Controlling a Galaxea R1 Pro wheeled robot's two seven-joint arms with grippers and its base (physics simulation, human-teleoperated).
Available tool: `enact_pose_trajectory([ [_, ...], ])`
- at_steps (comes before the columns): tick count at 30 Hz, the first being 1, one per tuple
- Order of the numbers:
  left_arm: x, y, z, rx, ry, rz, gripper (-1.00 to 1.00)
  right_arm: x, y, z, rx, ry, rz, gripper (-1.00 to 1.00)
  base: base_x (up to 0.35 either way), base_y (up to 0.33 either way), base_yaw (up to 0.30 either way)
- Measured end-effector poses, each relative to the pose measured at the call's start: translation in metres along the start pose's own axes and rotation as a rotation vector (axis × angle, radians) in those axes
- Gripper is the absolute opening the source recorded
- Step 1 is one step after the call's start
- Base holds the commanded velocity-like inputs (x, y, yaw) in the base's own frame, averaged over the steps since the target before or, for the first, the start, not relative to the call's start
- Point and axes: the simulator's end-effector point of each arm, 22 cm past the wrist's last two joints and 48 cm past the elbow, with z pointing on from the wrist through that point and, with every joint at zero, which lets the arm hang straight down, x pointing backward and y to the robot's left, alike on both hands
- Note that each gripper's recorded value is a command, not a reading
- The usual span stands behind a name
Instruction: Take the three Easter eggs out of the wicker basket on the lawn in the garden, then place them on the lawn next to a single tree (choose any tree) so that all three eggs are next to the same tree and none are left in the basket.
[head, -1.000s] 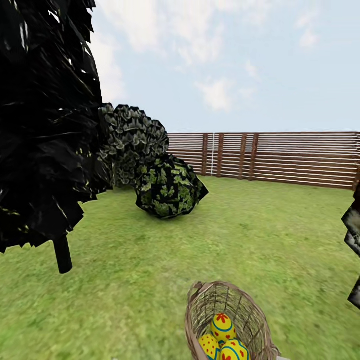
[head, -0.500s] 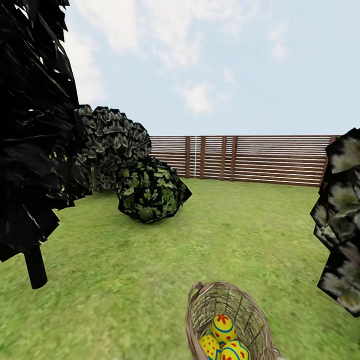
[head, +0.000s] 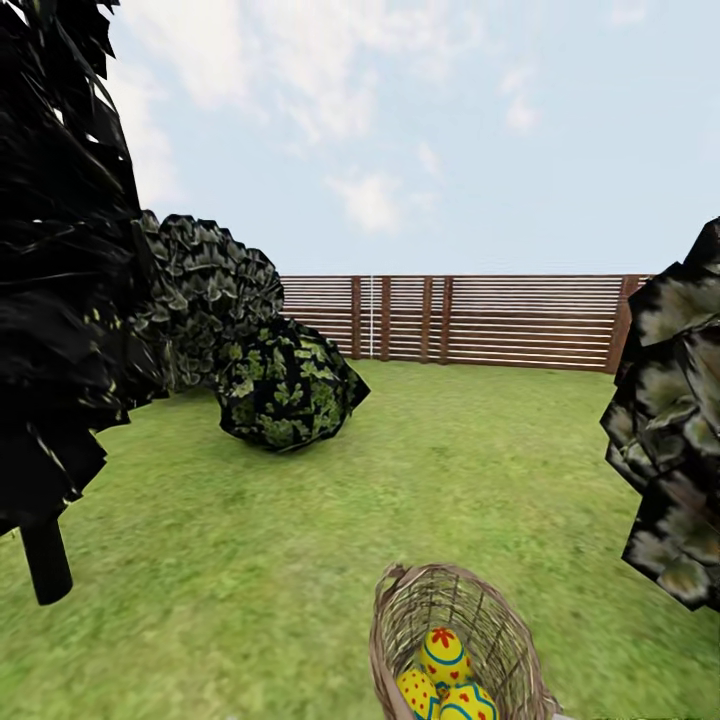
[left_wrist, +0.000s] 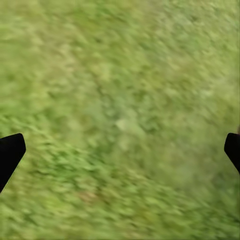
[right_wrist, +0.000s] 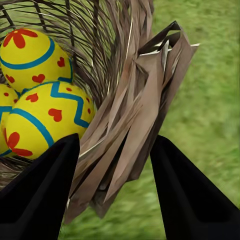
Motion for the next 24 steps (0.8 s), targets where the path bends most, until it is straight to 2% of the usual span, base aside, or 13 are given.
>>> enact_pose_trajectory([
  [21,-0.0005,-0.0037,-0.0019,0.008,-0.005,0.000,1.00,-0.0096,0.0009,-0.0022,-0.003,-0.023,0.003,-1.00,0.000,0.007,-0.173],
  [24,-0.0018,-0.0038,-0.0022,0.008,-0.008,-0.001,1.00,-0.0018,0.0011,-0.0025,-0.003,-0.007,0.003,-1.00,0.000,0.000,-0.176],
])
